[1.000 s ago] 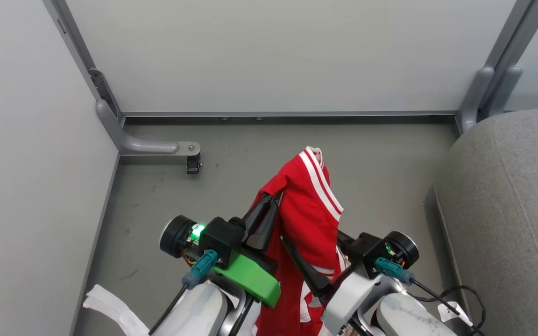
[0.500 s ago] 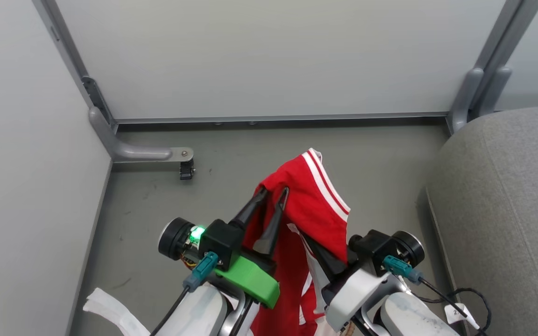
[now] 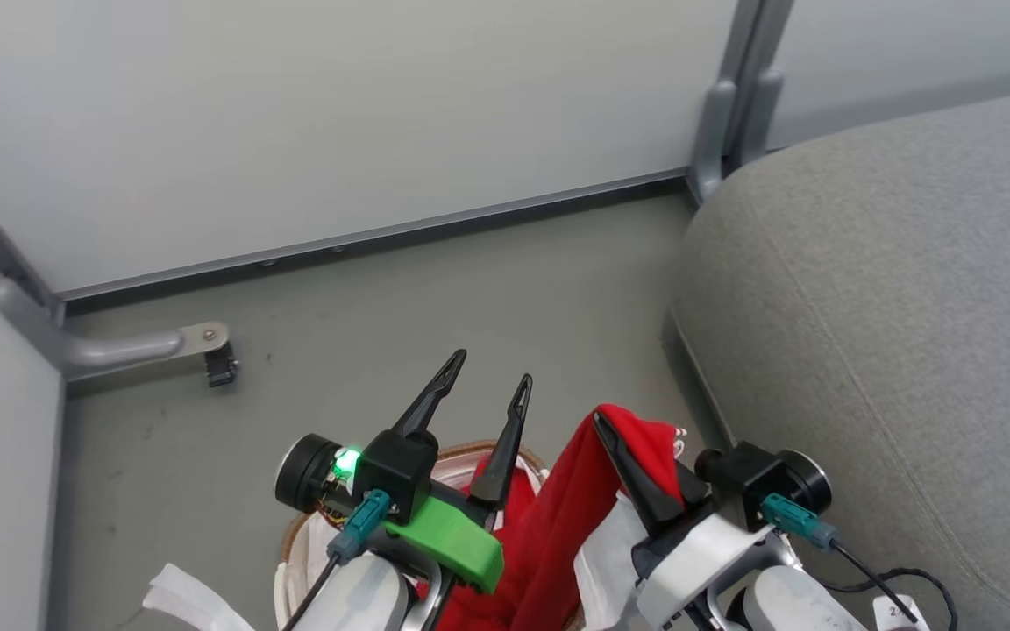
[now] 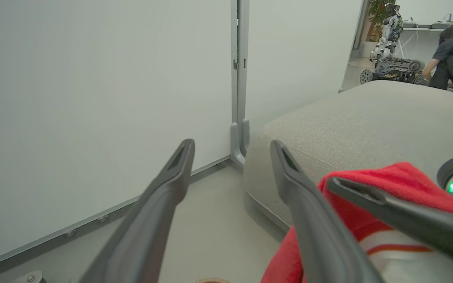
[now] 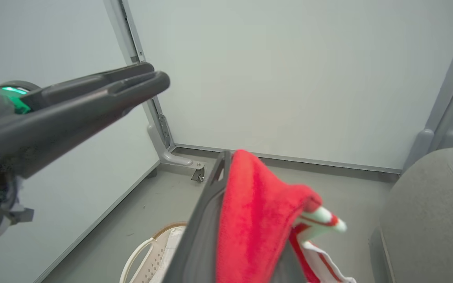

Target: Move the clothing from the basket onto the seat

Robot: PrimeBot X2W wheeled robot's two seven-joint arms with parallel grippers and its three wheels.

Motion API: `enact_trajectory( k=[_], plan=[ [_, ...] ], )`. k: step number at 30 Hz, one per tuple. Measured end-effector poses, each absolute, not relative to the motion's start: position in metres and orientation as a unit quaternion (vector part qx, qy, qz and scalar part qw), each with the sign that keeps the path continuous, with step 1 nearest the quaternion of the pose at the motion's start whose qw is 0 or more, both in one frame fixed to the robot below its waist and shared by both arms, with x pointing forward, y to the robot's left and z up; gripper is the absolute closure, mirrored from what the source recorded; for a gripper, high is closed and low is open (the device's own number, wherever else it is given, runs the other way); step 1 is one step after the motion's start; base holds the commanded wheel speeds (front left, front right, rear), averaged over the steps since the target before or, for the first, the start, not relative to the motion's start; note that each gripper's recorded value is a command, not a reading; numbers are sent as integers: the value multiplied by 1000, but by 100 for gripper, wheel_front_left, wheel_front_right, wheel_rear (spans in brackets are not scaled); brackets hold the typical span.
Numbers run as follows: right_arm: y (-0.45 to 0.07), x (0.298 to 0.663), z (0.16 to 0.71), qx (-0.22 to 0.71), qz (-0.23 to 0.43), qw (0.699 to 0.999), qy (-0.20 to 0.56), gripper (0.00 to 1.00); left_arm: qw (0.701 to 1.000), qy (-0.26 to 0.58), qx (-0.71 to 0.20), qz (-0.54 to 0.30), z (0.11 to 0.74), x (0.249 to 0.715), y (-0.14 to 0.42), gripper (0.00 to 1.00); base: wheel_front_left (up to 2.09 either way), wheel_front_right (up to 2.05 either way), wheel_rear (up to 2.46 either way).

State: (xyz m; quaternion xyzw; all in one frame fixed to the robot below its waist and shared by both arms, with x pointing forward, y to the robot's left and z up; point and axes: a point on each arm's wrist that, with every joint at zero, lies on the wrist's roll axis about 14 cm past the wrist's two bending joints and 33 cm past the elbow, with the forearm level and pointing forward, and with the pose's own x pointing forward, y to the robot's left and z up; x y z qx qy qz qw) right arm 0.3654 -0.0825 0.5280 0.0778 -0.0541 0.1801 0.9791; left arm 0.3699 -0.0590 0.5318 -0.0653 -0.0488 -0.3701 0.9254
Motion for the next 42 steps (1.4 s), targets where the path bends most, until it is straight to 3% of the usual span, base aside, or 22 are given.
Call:
enact_trajectory(
  k=[13, 23, 32, 42],
  plan=[
    [-176, 336, 518, 73, 32, 995, -51, 100, 887, -22, -76, -456, 517, 354, -119, 0, 0, 0, 0],
    [-223, 319, 517, 53, -38, 997, -49, 100, 865, -5, -77, -495, 505, 342, -144, 0, 0, 0, 0],
    [-266, 343, 545, -25, -56, 996, -68, 100, 861, 23, -72, -504, 478, 345, -145, 0, 0, 0, 0],
    [-303, 401, 591, -133, -50, 985, -100, 100, 866, 42, -71, -493, 451, 371, -139, 0, 0, 0, 0]
  ],
)
